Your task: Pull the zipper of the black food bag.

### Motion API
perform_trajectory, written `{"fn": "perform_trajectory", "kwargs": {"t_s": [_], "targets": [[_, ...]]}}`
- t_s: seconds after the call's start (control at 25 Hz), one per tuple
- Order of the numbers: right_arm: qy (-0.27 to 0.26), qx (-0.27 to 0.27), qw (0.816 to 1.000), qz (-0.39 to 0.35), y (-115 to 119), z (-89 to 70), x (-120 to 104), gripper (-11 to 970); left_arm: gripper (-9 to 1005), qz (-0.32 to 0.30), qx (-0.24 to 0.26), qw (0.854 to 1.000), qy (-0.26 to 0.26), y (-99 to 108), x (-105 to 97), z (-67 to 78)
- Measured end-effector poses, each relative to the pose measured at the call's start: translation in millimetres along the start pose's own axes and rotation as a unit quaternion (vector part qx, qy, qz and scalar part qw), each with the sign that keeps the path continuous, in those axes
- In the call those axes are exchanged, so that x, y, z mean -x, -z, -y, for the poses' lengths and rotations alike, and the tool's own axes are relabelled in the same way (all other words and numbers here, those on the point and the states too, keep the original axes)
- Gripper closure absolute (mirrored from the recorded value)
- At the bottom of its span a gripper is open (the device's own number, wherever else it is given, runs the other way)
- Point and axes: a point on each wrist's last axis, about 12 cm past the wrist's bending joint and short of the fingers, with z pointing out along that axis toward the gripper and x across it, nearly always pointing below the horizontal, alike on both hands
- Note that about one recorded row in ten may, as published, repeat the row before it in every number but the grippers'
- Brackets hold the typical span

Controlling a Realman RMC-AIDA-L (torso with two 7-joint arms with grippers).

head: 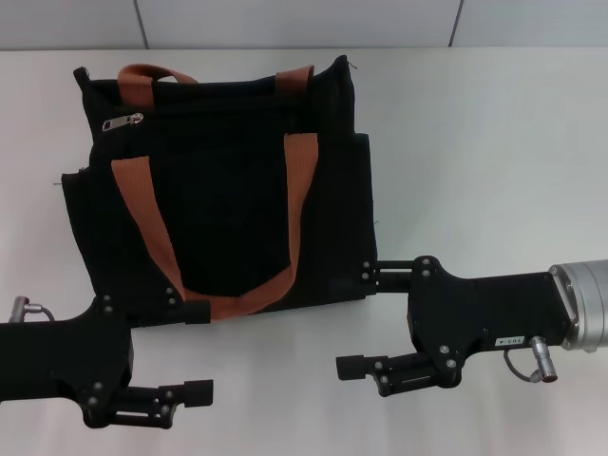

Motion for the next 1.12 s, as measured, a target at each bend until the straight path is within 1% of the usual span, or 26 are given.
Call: {"fn": "perform_trajectory", "kwargs": {"t_s": [0.6, 1.12], "targets": [[0.003, -0.001, 1.0, -0.002, 0.2, 1.2, 0.9, 198, 195, 0.001, 0.002, 1.0, -0.003, 0.9, 1.9, -1.7], [0.006, 0.001, 1.0, -0.002, -1.9, 3.2, 2.7, 198, 219, 0.005, -0.001, 1.0, -0.002, -2.5, 1.6, -1.3]]}}
